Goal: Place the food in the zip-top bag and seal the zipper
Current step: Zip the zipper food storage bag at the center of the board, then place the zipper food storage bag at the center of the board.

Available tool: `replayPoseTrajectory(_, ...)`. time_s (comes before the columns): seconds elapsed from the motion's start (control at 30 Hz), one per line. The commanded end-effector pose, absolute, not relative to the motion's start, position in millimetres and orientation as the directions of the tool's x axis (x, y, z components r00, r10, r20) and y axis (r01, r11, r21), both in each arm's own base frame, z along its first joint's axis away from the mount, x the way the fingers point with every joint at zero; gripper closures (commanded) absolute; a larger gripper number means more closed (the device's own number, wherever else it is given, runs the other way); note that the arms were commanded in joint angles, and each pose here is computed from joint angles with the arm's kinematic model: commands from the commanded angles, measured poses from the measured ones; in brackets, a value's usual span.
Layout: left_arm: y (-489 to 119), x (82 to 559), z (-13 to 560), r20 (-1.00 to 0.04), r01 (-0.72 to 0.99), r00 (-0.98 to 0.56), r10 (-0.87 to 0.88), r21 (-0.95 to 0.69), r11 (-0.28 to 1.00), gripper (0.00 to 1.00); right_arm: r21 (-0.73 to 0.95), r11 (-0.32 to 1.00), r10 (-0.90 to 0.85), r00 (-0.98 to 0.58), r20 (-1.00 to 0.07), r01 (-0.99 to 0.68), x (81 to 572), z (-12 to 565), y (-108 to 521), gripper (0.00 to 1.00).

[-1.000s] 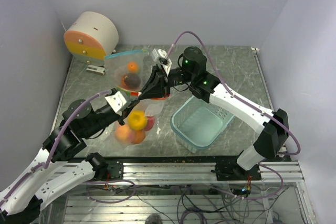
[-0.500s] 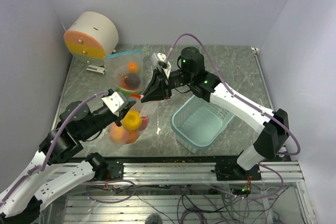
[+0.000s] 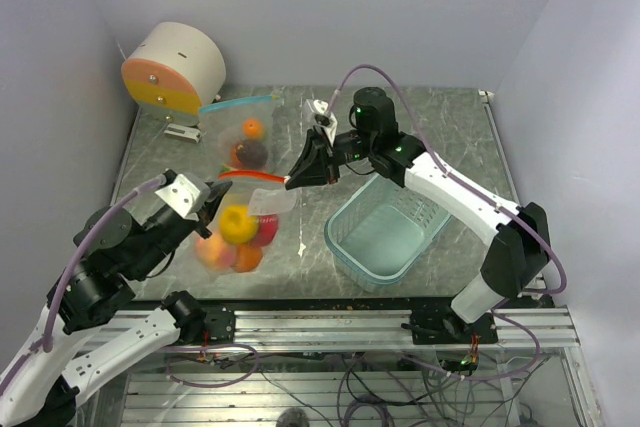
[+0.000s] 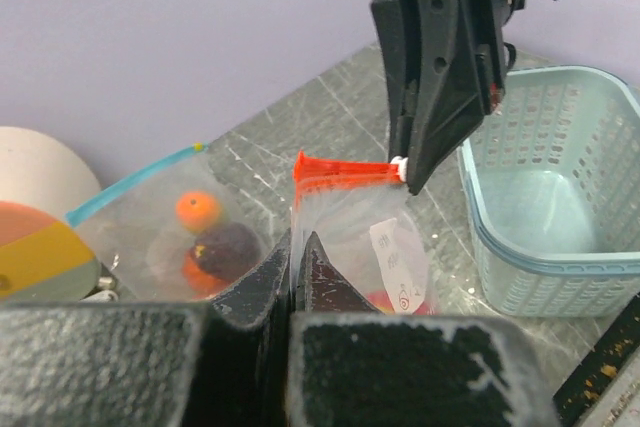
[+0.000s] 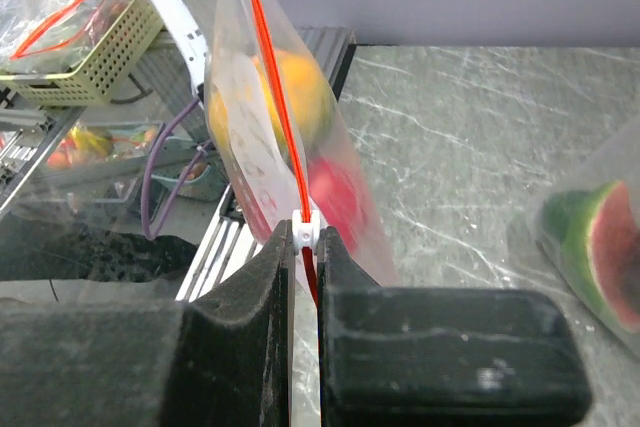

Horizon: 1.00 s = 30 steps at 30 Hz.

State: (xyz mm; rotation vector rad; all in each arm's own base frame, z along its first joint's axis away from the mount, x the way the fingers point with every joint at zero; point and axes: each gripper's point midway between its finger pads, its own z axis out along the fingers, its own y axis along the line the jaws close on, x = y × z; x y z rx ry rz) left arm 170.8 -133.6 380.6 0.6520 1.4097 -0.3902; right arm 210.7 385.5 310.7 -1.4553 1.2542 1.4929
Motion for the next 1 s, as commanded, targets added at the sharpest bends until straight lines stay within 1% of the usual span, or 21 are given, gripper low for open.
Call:
replayPoseTrajectory(0.0, -98, 171, 421, -0.974, 0.481, 0.215, 0.063, 0.162, 0.862, 0.93, 0.222, -0.245, -0.178, -0.181, -0.967, -0.944, 229, 287, 373, 1.00)
replayPoseTrajectory(0.3, -83, 171, 425, -0.973, 0.420, 0.223, 0.049, 0.142, 0.896, 0.93, 0.223, -0.125, -0.265, -0.184, -0.947, -0.967, 246, 259, 363, 1.00)
replayPoseTrajectory(0.6, -79, 176, 421, -0.975, 0.388, 0.214, 0.055, 0.136, 0.912, 0.93, 0.215, 0.059, -0.326, -0.223, -0.919, -0.975, 273, 240, 359, 1.00)
replayPoseTrajectory(0.67, -79, 177, 421, -0.976, 0.383, 0.212, 0.050, 0.130, 0.915, 0.93, 0.210, 0.120, -0.328, -0.238, -0.914, -0.970, 282, 239, 357, 1.00)
replayPoseTrajectory(0.7, -80, 179, 419, -0.977, 0.381, 0.207, 0.044, 0.122, 0.917, 0.93, 0.212, 0.146, -0.325, -0.249, -0.912, -0.966, 286, 240, 357, 0.98)
replayPoseTrajectory(0.77, -83, 184, 413, -0.983, 0.375, 0.183, 0.023, 0.092, 0.922, 0.93, 0.233, 0.204, -0.297, -0.286, -0.911, -0.951, 292, 247, 357, 0.59)
replayPoseTrajectory(0.8, -86, 187, 408, -0.986, 0.371, 0.165, 0.017, 0.078, 0.925, 0.93, 0.241, 0.236, -0.273, -0.302, -0.913, -0.941, 295, 252, 356, 0.45)
replayPoseTrajectory(0.87, -90, 197, 399, -0.992, 0.343, 0.121, -0.024, 0.019, 0.939, 0.93, 0.237, 0.300, -0.227, -0.311, -0.923, -0.924, 301, 263, 353, 0.04)
replayPoseTrajectory(0.9, -90, 203, 393, -0.993, 0.317, 0.105, -0.046, -0.010, 0.948, 0.93, 0.232, 0.338, -0.208, -0.313, -0.927, -0.912, 305, 267, 349, 0.01)
replayPoseTrajectory(0.97, -93, 215, 384, -0.988, 0.267, 0.083, -0.126, -0.100, 0.959, 0.93, 0.211, 0.438, -0.179, -0.314, -0.932, -0.874, 316, 275, 339, 0.00)
